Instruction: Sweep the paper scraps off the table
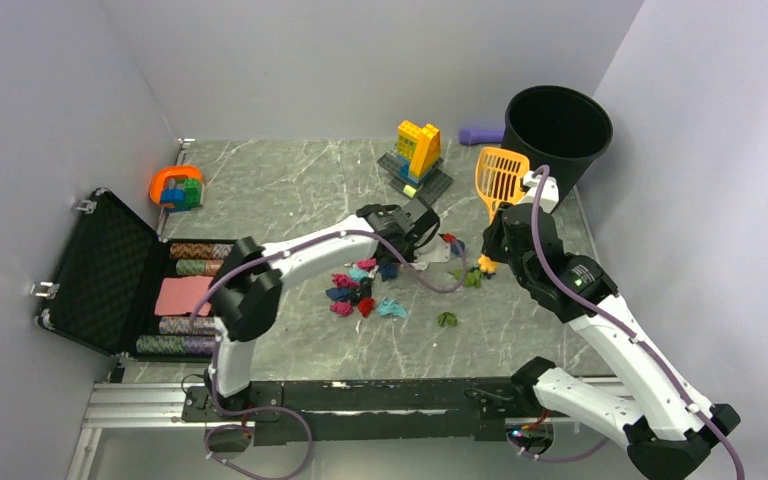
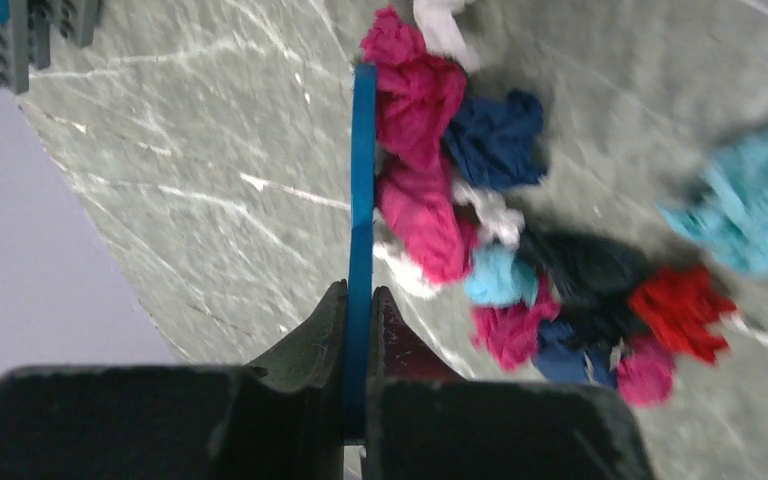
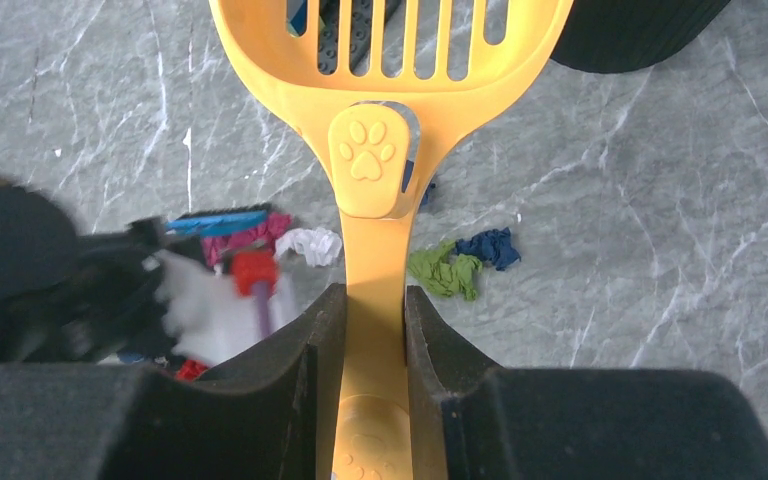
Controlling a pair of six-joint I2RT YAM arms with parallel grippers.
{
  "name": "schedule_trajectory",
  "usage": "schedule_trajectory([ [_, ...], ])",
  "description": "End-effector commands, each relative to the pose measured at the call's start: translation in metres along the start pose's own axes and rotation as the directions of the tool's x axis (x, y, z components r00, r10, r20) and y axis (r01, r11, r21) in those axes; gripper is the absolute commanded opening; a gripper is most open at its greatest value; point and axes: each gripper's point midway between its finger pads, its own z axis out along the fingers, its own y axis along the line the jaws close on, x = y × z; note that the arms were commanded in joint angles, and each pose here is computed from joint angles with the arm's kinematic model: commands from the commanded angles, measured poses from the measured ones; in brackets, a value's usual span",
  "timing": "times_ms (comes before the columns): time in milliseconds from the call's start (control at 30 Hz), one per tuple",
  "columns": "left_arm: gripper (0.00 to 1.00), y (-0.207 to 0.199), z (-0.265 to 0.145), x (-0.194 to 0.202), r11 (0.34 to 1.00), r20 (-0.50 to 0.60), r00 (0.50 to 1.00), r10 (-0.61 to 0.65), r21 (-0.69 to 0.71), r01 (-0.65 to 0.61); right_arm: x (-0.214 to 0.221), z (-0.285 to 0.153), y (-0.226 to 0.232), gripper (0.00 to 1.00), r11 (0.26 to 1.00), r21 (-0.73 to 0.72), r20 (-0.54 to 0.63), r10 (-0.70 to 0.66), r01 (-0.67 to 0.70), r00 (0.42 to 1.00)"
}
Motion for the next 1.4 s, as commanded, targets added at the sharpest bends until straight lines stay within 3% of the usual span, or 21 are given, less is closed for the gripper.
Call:
schedule_trajectory([
  [0,0.00,-0.004,-0.066,0.004,0.997,0.094,0.993,-0.072,0.006,0.071,-0.006,-0.003,-0.005,0.00,1.000,0.012,0.030,0.017,-0.017,0.999],
  [133,0.00,0.037,-0.088,0.004,0.967,0.109,0.981,-0.159,-0.185,0.177,-0.005,-0.002,-0.005,0.00,1.000,0.012,0.030,0.023,-0.023,0.999],
  [233,0.00,0.057,-0.095,-0.005,0.934,0.141,0.963,-0.228,-0.249,0.257,-0.006,-0.003,-0.005,0.00,1.000,0.013,0.030,0.027,-0.027,0.999],
  [333,0.00,0.072,-0.101,-0.025,0.866,0.226,0.896,-0.383,-0.249,0.433,-0.009,-0.006,-0.009,0.00,0.999,0.031,0.042,0.035,-0.036,0.998],
  [433,0.00,0.079,-0.107,-0.057,0.746,0.335,0.740,-0.583,-0.141,0.651,-0.013,-0.010,-0.021,0.00,0.995,0.084,0.068,0.054,-0.060,0.996],
  [533,0.00,0.080,-0.115,-0.099,0.614,0.405,0.542,-0.736,0.062,0.787,-0.021,-0.015,-0.037,0.00,0.981,0.168,0.113,0.083,-0.102,0.990],
  [733,0.00,0.080,-0.125,-0.163,0.445,0.465,0.241,-0.852,0.399,0.802,-0.028,-0.026,-0.063,0.00,0.942,0.290,0.173,0.122,-0.169,0.977],
  [833,0.00,0.084,-0.114,-0.185,0.299,0.399,0.060,-0.915,0.571,0.764,-0.028,-0.028,-0.063,0.00,0.943,0.275,0.184,0.139,-0.186,0.973],
  [967,0.00,0.075,-0.088,-0.215,0.045,0.129,-0.090,-0.988,0.781,0.622,-0.028,-0.030,-0.062,0.00,0.942,0.262,0.192,0.161,-0.209,0.968],
  [1067,0.00,0.071,-0.055,-0.220,-0.141,-0.035,-0.179,-0.983,0.770,0.622,-0.029,-0.031,-0.062,0.00,0.943,0.256,0.192,0.167,-0.214,0.967],
  [1200,0.00,0.063,-0.005,-0.196,-0.327,-0.124,-0.319,-0.939,0.601,0.729,-0.026,-0.033,-0.062,0.00,0.942,0.247,0.188,0.181,-0.225,0.965],
  [1300,0.00,0.051,0.025,-0.158,-0.430,-0.166,-0.399,-0.902,0.427,0.795,-0.024,-0.034,-0.063,0.00,0.943,0.239,0.188,0.190,-0.233,0.964],
  [1367,0.00,0.043,0.034,-0.130,-0.466,-0.185,-0.428,-0.885,0.318,0.826,-0.021,-0.033,-0.063,0.00,0.943,0.236,0.187,0.194,-0.235,0.963],
])
